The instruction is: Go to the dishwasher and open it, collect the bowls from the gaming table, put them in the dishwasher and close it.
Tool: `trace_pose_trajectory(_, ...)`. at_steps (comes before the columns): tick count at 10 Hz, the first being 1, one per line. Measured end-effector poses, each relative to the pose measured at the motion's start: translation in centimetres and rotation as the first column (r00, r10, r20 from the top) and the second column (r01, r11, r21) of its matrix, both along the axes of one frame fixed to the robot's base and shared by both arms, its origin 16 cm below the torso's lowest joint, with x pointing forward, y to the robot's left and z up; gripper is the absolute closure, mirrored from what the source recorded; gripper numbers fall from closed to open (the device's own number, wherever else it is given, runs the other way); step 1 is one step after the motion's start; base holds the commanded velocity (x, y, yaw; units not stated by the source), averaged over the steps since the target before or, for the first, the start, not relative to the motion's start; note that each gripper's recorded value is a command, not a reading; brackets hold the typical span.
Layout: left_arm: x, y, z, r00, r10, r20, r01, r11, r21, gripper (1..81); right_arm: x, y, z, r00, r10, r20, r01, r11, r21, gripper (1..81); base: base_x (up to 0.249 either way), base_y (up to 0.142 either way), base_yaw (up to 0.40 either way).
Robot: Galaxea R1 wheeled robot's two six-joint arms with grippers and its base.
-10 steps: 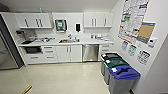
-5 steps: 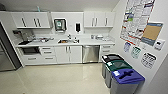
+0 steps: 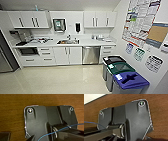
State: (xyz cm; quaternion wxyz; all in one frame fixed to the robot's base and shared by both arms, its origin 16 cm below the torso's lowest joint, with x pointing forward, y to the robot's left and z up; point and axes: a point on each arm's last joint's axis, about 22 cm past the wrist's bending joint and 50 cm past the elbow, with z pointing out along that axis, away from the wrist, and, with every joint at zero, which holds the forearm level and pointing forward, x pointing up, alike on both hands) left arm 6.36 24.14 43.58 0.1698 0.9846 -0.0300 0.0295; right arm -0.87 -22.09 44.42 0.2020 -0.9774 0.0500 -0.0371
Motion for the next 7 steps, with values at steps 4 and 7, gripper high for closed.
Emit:
trace_pose_trajectory(4, 0.18, 0.03, 0.00, 1.0000, 0.000, 0.001, 0.000, 1.0000, 0.000, 1.0, 0.21, -0.02, 0.00, 1.0000, 0.000, 0.001, 0.000, 1.000, 0.000, 1.0, 0.140, 0.000, 0.000)
trace_pose_trajectory(7, 0.15, 0.03, 0.00, 1.0000, 0.000, 0.001, 0.000, 1.0000, 0.000, 1.0, -0.01, 0.02, 0.00, 1.0000, 0.000, -0.001, 0.000, 1.000, 0.000, 1.0, 0.119, 0.000, 0.000)
